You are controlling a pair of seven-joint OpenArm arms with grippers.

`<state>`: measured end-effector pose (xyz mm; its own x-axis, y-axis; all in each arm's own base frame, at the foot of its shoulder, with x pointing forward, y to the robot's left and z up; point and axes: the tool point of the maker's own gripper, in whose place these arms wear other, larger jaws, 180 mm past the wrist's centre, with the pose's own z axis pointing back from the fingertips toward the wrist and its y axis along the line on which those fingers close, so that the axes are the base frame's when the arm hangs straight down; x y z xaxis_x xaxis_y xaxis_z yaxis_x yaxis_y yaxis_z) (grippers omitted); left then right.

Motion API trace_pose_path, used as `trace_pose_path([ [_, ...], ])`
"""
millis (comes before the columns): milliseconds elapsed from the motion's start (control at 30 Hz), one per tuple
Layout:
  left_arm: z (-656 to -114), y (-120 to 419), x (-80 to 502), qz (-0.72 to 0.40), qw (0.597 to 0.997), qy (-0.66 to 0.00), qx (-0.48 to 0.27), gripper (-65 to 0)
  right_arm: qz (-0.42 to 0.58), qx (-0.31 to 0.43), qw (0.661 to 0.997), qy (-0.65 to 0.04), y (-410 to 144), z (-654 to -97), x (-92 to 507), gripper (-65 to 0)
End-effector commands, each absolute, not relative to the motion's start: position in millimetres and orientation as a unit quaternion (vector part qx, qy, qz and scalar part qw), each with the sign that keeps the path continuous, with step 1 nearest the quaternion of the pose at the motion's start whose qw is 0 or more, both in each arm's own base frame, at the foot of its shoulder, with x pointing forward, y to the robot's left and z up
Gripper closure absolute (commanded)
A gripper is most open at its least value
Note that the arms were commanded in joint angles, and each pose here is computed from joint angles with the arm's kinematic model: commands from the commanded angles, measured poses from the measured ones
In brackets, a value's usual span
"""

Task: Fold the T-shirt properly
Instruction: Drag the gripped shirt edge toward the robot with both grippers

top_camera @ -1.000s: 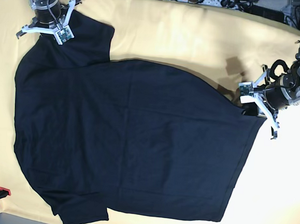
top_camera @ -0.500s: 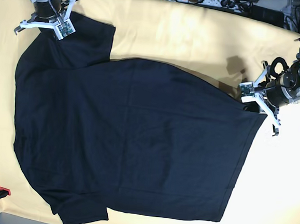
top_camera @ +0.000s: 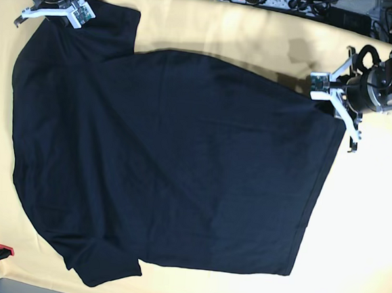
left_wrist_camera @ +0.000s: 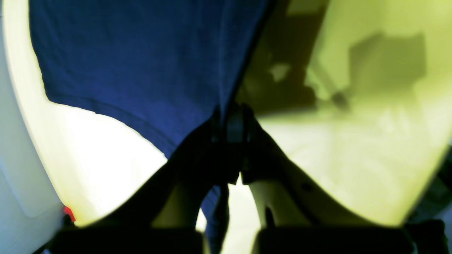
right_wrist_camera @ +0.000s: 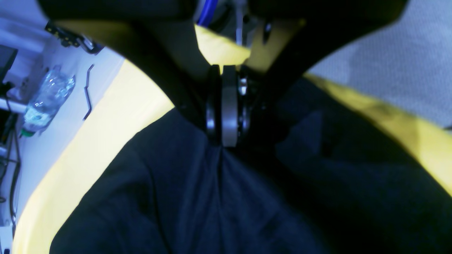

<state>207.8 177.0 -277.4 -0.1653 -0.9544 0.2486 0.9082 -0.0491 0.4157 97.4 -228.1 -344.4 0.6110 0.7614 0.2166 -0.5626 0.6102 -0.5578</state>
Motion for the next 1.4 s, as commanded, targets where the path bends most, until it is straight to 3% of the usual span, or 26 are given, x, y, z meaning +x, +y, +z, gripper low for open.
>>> trace_pose_path([
  [0, -273, 179, 206, -0.728, 0.640, -0.242, 0.051, 0.0, 0.383, -0.231, 0.867, -0.221, -231, -339, 95, 0.0],
  [200, -298, 186, 164, -0.743, 0.647, -0.173, 0.011, 0.0, 0.381, -0.224, 0.877, -0.189, -234, -344, 71, 0.0],
  [600, -320, 206, 100, -0.759, 0.649, -0.056, -0.002, 0.0, 0.384, -0.198, 0.892, -0.133, -230, -339, 20, 0.0],
  [767, -324, 210, 90, -0.764, 0.644, -0.042, -0.003, 0.0, 0.391, -0.212, 0.887, -0.125, -235, -337, 16, 0.0],
  [933, -321, 215, 115, -0.759, 0.644, -0.077, 0.059, 0.0, 0.407, -0.262, 0.858, -0.176, -240, -323, 40, 0.0],
  [1133, -306, 196, 155, -0.751, 0.625, -0.184, 0.106, 0.0, 0.402, -0.284, 0.835, -0.247, -237, -313, 89, 0.0],
  [1367, -275, 181, 205, -0.720, 0.612, -0.286, 0.158, 0.0, 0.411, -0.264, 0.808, -0.330, -222, -299, 149, 0.0],
])
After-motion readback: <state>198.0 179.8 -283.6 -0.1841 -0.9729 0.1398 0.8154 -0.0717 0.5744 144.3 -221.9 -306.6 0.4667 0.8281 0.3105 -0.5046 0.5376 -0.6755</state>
